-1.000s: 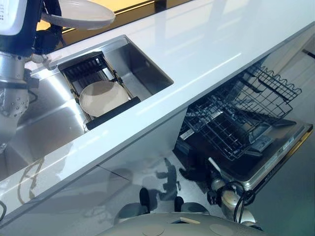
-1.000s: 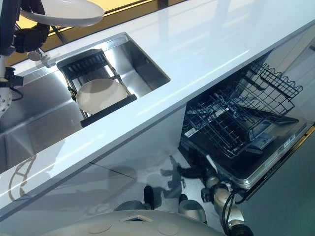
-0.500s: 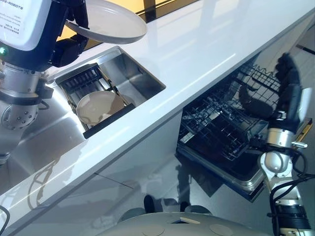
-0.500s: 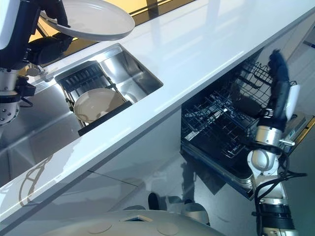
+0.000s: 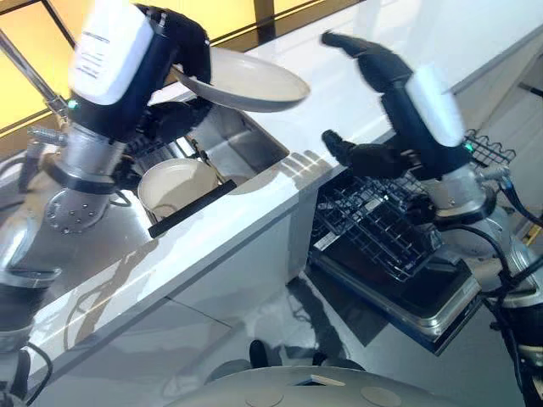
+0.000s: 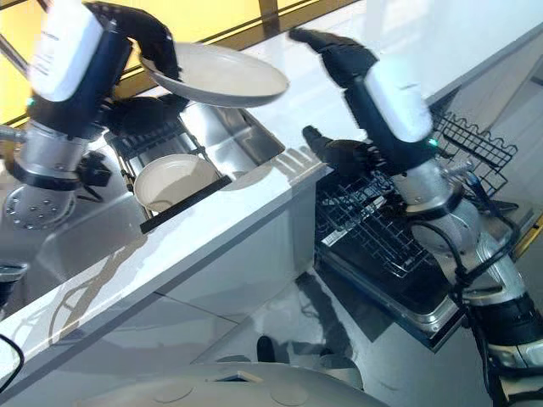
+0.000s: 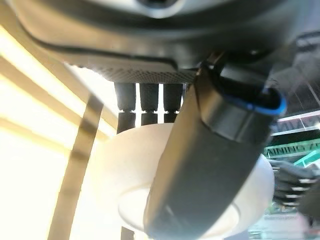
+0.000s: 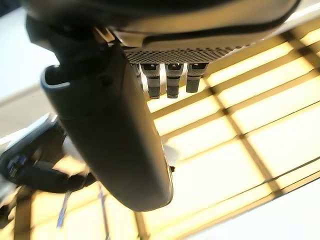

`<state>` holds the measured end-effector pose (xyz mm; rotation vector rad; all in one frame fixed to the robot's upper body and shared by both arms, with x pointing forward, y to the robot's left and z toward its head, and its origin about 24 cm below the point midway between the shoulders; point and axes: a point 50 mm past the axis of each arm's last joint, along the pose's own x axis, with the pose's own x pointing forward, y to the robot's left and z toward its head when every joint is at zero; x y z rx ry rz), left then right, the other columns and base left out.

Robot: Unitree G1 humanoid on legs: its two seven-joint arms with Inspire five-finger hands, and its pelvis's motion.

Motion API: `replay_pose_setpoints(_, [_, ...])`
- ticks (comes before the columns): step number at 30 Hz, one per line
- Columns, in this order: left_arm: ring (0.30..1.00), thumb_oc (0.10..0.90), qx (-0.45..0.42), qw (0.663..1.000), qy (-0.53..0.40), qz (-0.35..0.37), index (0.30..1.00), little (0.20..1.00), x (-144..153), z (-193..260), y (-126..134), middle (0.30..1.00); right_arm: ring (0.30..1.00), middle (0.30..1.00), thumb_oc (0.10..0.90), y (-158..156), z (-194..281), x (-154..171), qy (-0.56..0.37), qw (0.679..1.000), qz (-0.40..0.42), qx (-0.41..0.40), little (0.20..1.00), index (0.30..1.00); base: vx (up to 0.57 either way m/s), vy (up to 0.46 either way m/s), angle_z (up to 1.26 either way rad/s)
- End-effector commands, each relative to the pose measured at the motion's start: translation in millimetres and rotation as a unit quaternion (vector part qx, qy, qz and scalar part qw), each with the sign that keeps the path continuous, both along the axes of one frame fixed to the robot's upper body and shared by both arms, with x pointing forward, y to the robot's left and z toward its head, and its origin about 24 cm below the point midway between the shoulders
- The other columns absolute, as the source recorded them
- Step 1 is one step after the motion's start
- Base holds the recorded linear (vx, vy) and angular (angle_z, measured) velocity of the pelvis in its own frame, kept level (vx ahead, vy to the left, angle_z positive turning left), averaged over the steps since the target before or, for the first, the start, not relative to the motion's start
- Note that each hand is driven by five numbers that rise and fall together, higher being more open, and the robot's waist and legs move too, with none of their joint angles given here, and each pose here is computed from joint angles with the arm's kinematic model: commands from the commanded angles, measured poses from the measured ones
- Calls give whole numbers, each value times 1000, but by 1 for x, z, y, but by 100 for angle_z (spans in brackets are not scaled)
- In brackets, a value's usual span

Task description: Pick up plates and place into dishwasher.

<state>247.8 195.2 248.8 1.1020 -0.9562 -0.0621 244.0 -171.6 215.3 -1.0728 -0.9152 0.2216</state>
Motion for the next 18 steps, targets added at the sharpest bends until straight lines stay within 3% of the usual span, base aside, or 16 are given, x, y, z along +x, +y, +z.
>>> replay_pose_setpoints(1, [300,100,-57,995,-52,-59,300,200,-1,39,-11,300,900,900,800,13,40,2,-74,997,22,9,900,900,4,-4,7])
replay_pose_setpoints(11, [300,100,-82,982,31,-170,300,200,-1,28,-41,300,900,900,800,38,41,10,-58,997,56,11,900,900,7,-2,6])
replay_pose_setpoints(12, [300,100,-84,980,33,-177,300,200,-2,28,-43,300,300,300,100,39,40,12,-50,997,54,20,200,300,0,0,0])
replay_pose_setpoints(18, [300,100,-87,978,20,-189,300,200,-7,26,-46,300,300,300,100,34,29,23,-27,998,21,62,200,300,9,5,2])
